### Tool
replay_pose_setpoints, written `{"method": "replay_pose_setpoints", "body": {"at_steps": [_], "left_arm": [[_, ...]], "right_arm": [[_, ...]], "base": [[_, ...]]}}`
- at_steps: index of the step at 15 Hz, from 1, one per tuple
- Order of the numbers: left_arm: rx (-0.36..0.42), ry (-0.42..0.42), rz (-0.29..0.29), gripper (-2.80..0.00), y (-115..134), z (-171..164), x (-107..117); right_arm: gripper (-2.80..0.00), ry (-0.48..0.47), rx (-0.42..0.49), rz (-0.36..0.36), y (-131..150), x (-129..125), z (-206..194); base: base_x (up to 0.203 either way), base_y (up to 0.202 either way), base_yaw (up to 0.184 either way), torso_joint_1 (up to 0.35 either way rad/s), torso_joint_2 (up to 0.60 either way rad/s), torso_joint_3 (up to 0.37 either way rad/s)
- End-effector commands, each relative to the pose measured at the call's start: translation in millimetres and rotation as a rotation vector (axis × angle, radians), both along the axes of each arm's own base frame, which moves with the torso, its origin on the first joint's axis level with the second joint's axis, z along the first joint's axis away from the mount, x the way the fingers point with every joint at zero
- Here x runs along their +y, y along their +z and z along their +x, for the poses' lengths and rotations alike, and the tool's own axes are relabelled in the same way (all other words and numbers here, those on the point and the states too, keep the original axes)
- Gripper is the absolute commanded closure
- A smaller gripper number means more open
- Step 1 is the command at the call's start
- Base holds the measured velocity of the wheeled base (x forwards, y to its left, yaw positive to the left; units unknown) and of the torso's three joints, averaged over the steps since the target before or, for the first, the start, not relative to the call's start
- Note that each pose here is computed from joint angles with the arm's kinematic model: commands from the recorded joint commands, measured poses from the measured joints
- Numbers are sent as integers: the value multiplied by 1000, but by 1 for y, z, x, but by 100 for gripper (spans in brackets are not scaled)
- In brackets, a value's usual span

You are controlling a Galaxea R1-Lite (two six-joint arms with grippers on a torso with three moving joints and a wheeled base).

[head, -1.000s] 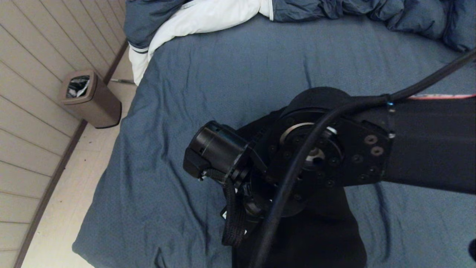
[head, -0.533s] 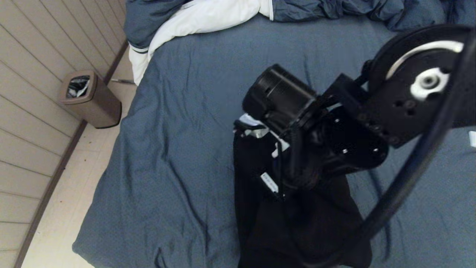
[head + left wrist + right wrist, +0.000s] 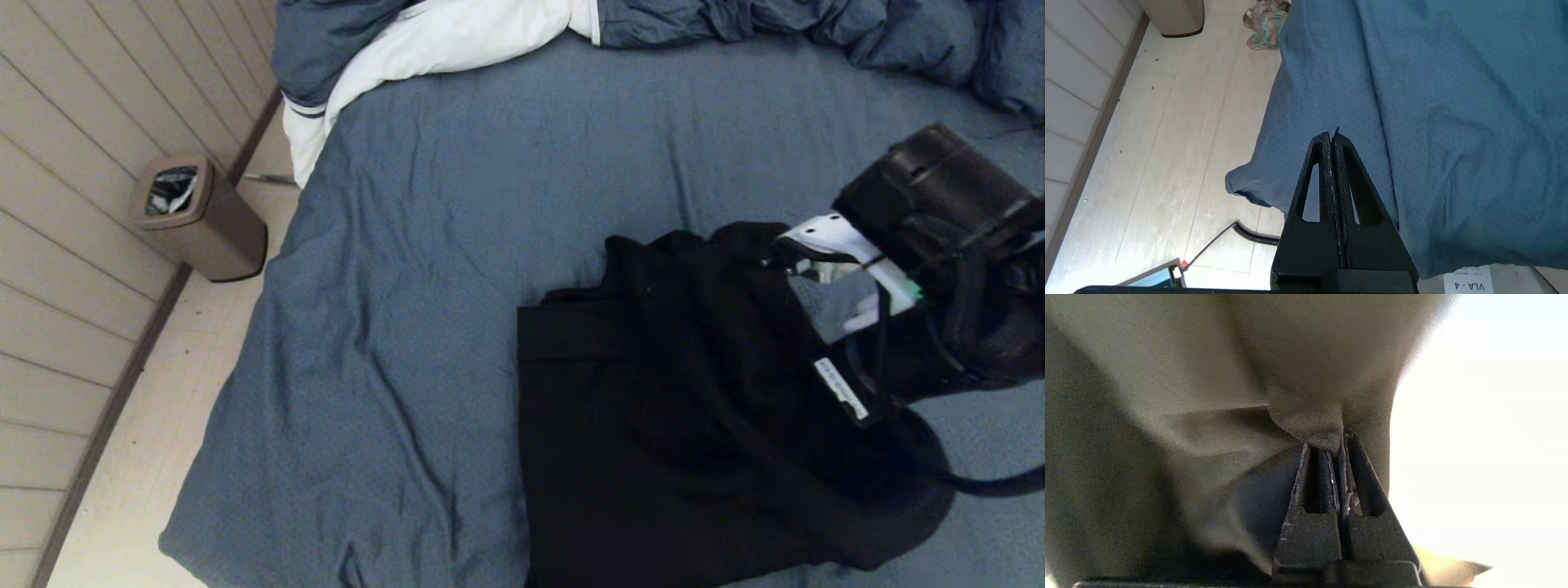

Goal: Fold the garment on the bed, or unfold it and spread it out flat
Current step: Unfold the black sweatshirt

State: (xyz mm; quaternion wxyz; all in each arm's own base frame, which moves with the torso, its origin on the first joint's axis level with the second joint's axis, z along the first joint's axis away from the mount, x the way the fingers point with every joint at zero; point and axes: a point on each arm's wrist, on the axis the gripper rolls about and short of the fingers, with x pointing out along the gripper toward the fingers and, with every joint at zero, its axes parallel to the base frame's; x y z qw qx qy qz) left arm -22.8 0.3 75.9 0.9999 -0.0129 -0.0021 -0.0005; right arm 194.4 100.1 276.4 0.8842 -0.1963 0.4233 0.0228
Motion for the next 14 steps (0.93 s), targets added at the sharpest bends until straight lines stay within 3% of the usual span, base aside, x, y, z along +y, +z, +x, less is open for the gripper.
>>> {"method": "replay_pose_setpoints", "body": {"at_steps": [1,4,8,12,13,14], "left_arm": [[1,1,0,0,0,0,0],[0,1,-1,0,0,0,0],[1,1,0,0,0,0,0],[1,1,0,0,0,0,0],[1,1,-1,0,0,0,0],[0,2,-1,0,0,0,0]], "right_arm": [[0,-127,-45,5,-8,-42,-16],[0,-237,-91,15,-23,-71,-7],[0,-282,-110,31,-39,-82,6],[0,-331,-175,46,-34,-92,11],[-226,-344,-198,55,-32,-96,11],[-280,-340,-213,65,-31,-96,11]], "base": [[0,0,0,0,0,0],[0,0,0,0,0,0],[0,0,0,0,0,0],[0,0,0,0,0,0],[0,0,0,0,0,0],[0,0,0,0,0,0]]}}
